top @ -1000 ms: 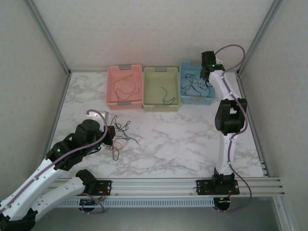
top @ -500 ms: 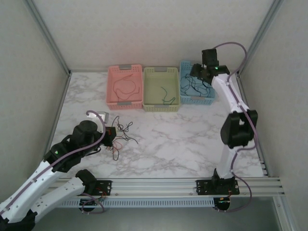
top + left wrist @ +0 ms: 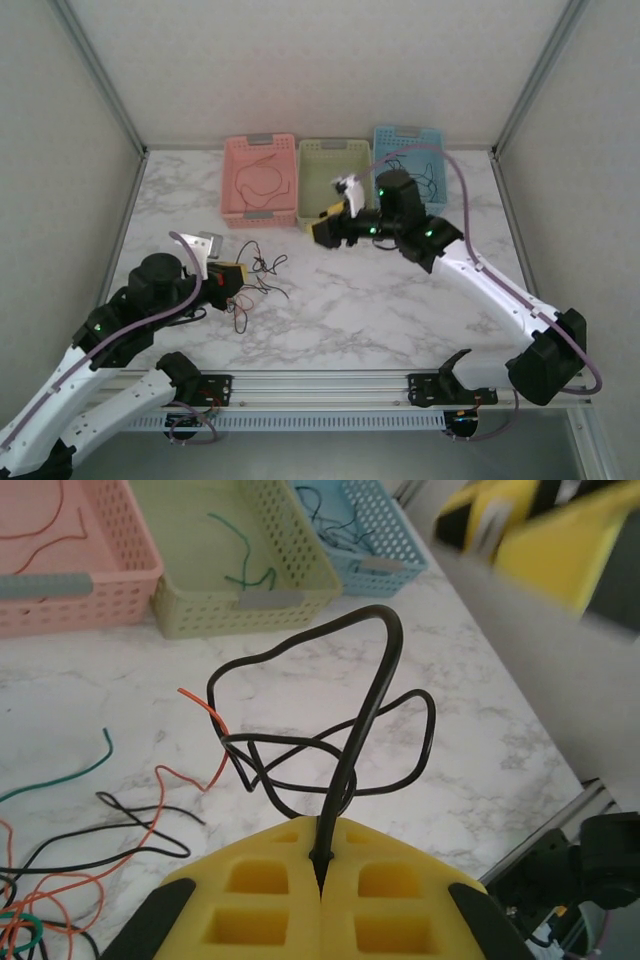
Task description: Untangle the cables
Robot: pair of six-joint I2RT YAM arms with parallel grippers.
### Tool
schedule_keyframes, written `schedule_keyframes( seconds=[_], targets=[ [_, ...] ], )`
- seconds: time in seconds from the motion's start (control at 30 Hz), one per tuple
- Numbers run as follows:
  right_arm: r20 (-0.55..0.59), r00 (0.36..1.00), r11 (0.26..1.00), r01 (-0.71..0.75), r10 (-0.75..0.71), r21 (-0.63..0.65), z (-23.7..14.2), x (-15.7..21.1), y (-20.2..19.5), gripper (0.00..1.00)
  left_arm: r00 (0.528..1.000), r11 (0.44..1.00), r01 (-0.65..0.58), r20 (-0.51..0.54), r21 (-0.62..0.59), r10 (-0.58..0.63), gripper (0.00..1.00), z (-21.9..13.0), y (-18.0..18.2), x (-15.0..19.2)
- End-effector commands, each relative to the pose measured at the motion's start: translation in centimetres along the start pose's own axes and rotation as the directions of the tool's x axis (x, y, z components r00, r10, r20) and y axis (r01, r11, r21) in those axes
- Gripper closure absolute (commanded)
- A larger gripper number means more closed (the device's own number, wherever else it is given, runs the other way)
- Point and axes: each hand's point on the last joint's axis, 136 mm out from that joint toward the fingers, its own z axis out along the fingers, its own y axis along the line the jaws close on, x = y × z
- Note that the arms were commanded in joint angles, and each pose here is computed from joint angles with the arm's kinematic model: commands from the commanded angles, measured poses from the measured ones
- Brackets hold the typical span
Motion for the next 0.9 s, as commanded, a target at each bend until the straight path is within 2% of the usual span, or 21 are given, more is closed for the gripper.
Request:
schedule_keyframes(
  seconds=[0.0, 0.1, 0.2, 0.4, 0.6, 0.73, 0.87],
  targets=[
    [0.001, 0.988, 0.982, 0.152, -0.152, -0.108, 0.8, 1.4, 2.5, 0.31, 0.999, 0.997, -0.031, -0.007, 0.069, 0.032, 1.00, -1.0, -1.5, -0.3],
    [-0.043, 0.969, 0.955, 0.231, -0.243, -0.188, 1.9, 3.1, 4.9, 0.31, 0.999, 0.996, -0.037, -0.020, 0.082, 0.039, 1.00, -1.1, -1.8, -0.1],
    [-0.016, 0.954, 0.926, 0.287, -0.300, -0.246, 2.2, 3.3, 6.4, 0.31, 0.998, 0.996, -0.043, -0.032, 0.080, 0.045, 1.00, -1.3, -1.7, 0.2],
    [0.008, 0.929, 0.890, 0.358, -0.371, -0.282, 3.4, 3.6, 7.8, 0.37, 0.998, 0.994, -0.039, -0.043, 0.103, 0.043, 1.00, -1.3, -2.2, 0.1],
    [0.000, 0.924, 0.883, 0.366, -0.383, -0.294, 4.3, 3.8, 7.7, 0.44, 0.998, 0.992, -0.042, -0.045, 0.123, 0.048, 1.00, -1.5, -2.7, 0.0],
    [0.033, 0.923, 0.870, 0.373, -0.384, -0.322, 4.0, 3.2, 8.6, 0.57, 0.998, 0.991, -0.038, -0.043, 0.125, 0.044, 1.00, -1.5, -2.7, -0.1],
    [0.068, 0.920, 0.860, 0.386, -0.387, -0.333, 3.2, 2.1, 9.7, 0.97, 0.999, 0.993, -0.031, -0.027, 0.117, 0.035, 1.00, -1.5, -2.7, -0.5]
  ],
)
